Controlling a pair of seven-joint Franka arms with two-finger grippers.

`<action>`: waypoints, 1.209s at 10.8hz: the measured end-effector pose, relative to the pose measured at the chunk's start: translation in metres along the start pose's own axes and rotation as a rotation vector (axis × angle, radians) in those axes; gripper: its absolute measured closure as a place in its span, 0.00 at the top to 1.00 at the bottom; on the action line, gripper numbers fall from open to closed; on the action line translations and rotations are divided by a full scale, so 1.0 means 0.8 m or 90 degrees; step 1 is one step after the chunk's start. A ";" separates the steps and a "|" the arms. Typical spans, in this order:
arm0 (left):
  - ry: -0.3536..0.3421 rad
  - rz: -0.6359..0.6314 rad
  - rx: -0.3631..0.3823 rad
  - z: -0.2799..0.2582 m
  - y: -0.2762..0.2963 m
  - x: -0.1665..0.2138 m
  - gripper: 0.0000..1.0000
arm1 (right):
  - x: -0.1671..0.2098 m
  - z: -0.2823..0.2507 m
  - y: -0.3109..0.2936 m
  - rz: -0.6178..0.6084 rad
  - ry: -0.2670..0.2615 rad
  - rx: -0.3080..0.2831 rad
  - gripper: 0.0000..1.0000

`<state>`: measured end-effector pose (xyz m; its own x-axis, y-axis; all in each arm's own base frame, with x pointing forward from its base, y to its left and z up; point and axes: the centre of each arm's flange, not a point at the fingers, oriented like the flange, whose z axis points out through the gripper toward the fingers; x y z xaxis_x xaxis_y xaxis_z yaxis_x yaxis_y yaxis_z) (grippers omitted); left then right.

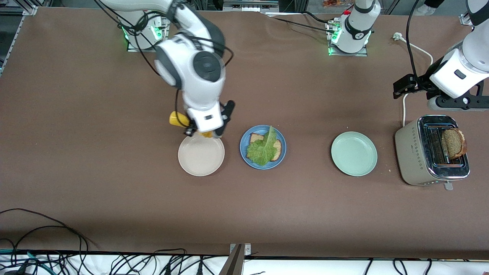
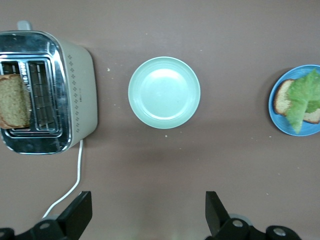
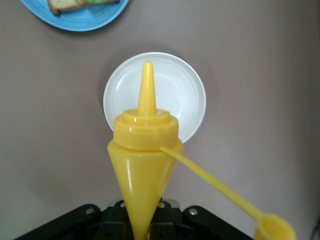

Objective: Make sandwich in blue plate with both arms

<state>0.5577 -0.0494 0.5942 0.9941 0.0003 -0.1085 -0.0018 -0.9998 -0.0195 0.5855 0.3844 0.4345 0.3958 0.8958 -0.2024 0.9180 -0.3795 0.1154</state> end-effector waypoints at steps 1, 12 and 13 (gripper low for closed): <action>0.001 -0.002 0.013 0.000 -0.004 0.001 1.00 | -0.035 -0.008 0.038 0.032 0.029 0.042 0.11; 0.010 -0.069 0.019 0.076 -0.222 0.051 1.00 | -0.395 0.164 0.184 -0.056 0.426 0.282 0.11; 0.008 -0.049 0.015 0.099 -0.266 0.056 1.00 | -0.409 0.192 0.175 -0.081 0.480 0.286 0.11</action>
<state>0.5937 0.1651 0.5150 0.9927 0.0763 -0.0933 0.0717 -0.9961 -0.0511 0.5888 0.0026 0.3672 0.3128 0.7914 0.5252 0.9403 -0.1801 -0.2887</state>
